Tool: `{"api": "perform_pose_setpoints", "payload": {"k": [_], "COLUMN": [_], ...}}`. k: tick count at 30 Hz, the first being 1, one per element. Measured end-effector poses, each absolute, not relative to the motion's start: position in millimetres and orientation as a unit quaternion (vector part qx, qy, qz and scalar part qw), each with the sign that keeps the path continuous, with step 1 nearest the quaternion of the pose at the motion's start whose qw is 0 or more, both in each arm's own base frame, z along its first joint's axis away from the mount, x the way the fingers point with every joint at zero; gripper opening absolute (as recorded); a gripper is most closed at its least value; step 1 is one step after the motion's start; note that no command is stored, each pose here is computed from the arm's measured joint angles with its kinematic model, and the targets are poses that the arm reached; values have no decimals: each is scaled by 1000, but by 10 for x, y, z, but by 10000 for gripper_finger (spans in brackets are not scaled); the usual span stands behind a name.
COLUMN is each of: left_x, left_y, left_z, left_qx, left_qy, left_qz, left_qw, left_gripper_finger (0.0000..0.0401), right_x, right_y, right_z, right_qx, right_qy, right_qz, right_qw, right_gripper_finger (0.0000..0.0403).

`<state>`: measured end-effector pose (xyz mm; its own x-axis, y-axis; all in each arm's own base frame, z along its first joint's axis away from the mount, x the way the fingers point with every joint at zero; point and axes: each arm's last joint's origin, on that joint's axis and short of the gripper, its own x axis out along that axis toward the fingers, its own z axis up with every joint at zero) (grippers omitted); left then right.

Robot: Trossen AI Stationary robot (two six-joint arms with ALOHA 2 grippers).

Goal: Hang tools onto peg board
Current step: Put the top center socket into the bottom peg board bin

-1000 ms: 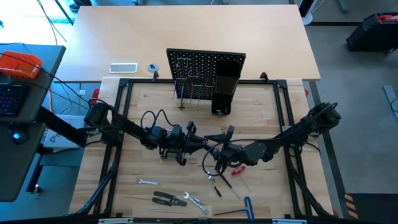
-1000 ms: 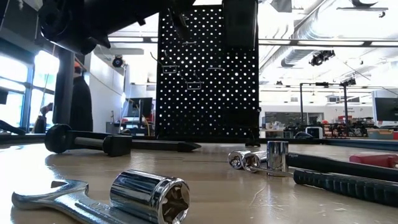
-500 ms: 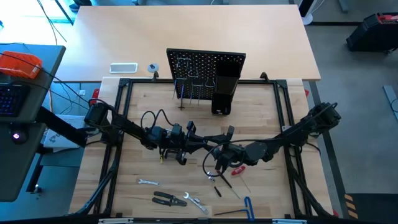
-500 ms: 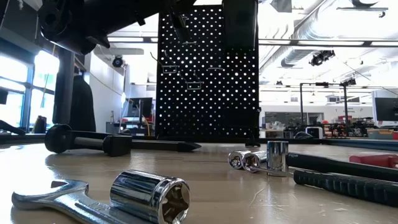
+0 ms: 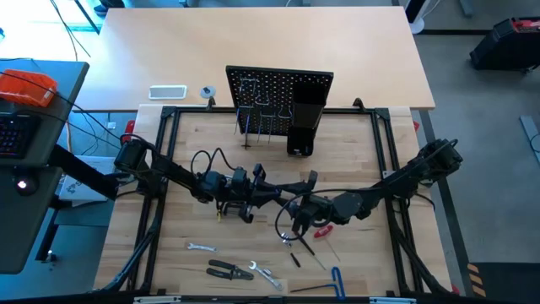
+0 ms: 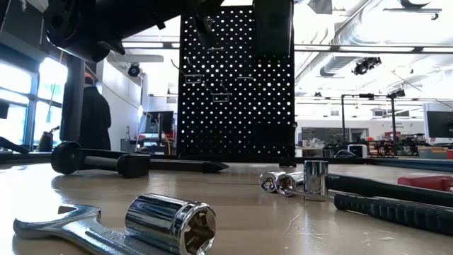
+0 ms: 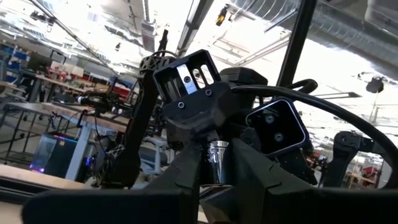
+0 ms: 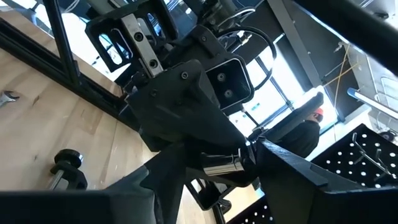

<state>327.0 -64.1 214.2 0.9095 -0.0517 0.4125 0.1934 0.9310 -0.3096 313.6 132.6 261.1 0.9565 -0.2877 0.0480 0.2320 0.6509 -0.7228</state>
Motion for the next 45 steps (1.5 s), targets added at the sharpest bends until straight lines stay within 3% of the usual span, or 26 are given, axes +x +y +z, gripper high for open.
{"api": "perform_pose_setpoints", "payload": {"k": [15,24,45], "left_x": [3272,3281,3257], "left_y": [-628,-594,-563], "left_z": [2135,2130,2118], "left_qx": [-188,-196,-192], "left_qy": [-201,-199,-202], "left_qz": [-55,-56,-69], "left_qw": [960,959,958], "left_gripper_finger": [51,83,92], "right_x": [3129,3114,3045], "right_y": [1315,1335,1396], "right_z": [2595,2594,2557], "right_qx": [-401,-396,-404], "right_qy": [55,59,106], "right_qz": [-162,-172,-235], "right_qw": [900,900,878], "right_gripper_finger": [81,75,74]}}
